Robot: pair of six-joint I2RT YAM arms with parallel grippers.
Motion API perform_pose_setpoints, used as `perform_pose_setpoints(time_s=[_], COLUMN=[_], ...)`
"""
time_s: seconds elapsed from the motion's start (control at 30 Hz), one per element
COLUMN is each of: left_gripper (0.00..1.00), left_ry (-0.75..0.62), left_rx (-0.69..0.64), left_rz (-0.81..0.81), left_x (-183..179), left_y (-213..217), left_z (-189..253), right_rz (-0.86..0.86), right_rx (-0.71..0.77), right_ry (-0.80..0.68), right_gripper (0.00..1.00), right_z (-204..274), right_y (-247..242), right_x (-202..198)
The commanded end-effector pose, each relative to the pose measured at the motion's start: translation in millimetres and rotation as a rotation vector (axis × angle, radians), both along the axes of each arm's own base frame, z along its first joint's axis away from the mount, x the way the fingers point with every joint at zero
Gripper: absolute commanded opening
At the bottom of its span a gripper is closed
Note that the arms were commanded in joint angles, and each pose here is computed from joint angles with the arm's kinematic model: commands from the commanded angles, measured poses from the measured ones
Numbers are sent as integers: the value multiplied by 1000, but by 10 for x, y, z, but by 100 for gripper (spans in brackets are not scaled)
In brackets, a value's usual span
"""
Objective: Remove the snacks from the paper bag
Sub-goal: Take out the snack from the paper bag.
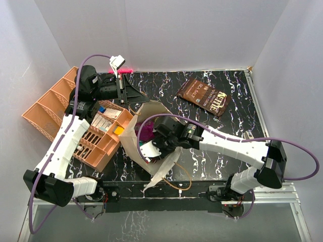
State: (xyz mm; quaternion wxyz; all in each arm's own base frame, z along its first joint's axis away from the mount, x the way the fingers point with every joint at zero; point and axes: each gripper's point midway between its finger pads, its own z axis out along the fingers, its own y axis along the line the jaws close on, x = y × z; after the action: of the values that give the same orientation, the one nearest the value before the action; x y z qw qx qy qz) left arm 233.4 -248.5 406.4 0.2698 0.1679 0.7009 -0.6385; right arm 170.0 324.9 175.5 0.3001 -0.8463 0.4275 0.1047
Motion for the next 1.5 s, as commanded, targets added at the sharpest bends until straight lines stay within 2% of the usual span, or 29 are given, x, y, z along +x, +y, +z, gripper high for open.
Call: perform_pose_setpoints(time_s=[0.0, 0.13, 0.2, 0.57, 0.83, 1.03, 1.3, 1.47], left_gripper=[0, 0, 0, 0, 0, 0, 0, 0], left_ry=[-109, -109, -109, -119, -111, -109, -101, -111], left_rx=[-34, -17, -8, 12, 45, 51, 106, 119], left_rz=[-33, -16, -10, 8, 66, 111, 229, 260], left_x=[-226, -230, -235, -229, -145, -89, 72, 115], left_y=[53, 66, 75, 88, 111, 124, 193, 218], left_z=[236, 169, 135, 119, 145, 179, 126, 142], right_rz=[13, 7, 4, 23, 0, -15, -5, -164], right_rx=[51, 43, 64, 458, 640, 835, 1111, 1342], right_ry=[-75, -113, -142, -281, -340, -301, -223, -196], right_gripper=[32, 12, 7, 7, 7, 7, 7, 7], right_z=[71, 89, 196, 1469, 2279, 2960, 3730, 4256], right_y=[122, 71, 71, 244, 253, 168, -184, -581], right_x=[113, 160, 192, 143, 131, -35, -397, -370])
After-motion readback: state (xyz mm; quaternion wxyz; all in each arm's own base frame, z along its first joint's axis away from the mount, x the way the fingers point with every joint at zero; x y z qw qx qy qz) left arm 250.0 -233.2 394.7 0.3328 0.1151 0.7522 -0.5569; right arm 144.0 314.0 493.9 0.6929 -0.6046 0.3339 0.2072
